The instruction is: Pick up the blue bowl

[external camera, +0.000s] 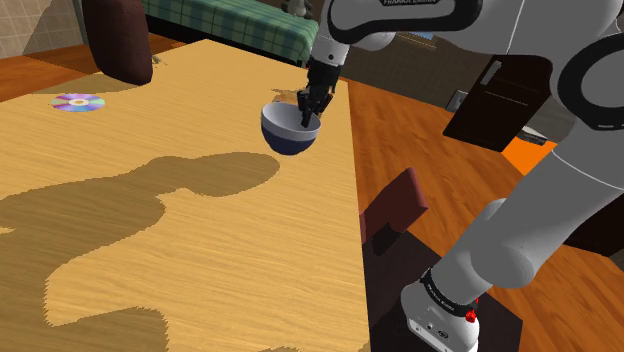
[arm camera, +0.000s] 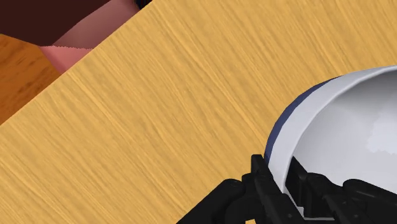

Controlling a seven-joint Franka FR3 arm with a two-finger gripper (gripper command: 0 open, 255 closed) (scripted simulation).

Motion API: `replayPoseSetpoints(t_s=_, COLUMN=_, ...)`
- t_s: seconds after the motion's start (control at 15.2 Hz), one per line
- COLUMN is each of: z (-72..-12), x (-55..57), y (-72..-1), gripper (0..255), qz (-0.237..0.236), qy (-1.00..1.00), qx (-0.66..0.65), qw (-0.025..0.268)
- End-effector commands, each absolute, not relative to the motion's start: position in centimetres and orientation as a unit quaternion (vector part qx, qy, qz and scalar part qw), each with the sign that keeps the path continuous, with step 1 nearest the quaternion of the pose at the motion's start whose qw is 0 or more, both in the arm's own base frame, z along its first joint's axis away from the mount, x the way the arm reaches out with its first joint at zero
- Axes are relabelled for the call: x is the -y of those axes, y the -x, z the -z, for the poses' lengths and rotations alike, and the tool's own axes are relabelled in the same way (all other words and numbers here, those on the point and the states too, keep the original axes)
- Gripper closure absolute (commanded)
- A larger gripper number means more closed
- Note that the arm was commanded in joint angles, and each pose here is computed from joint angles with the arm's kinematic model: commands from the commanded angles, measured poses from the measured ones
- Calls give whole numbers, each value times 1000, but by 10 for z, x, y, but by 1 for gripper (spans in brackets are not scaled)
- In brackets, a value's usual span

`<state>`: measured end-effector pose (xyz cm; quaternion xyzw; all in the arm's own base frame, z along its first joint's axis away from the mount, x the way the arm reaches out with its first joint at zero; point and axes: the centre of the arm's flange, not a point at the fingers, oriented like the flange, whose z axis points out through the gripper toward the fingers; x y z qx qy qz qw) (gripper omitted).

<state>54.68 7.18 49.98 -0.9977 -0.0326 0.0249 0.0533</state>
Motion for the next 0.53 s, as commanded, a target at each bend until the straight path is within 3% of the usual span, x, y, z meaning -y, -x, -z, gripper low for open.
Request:
replayPoseSetpoints(t_s=0.0, z=-510, x=-73, y=-548, gripper=255, qz=-25, qy=998, qx=33, qw=53)
replayPoseSetpoints(t_s=0.46, z=-537, x=-73, y=-548, gripper=255, qz=-25, qy=998, qx=33, qw=53)
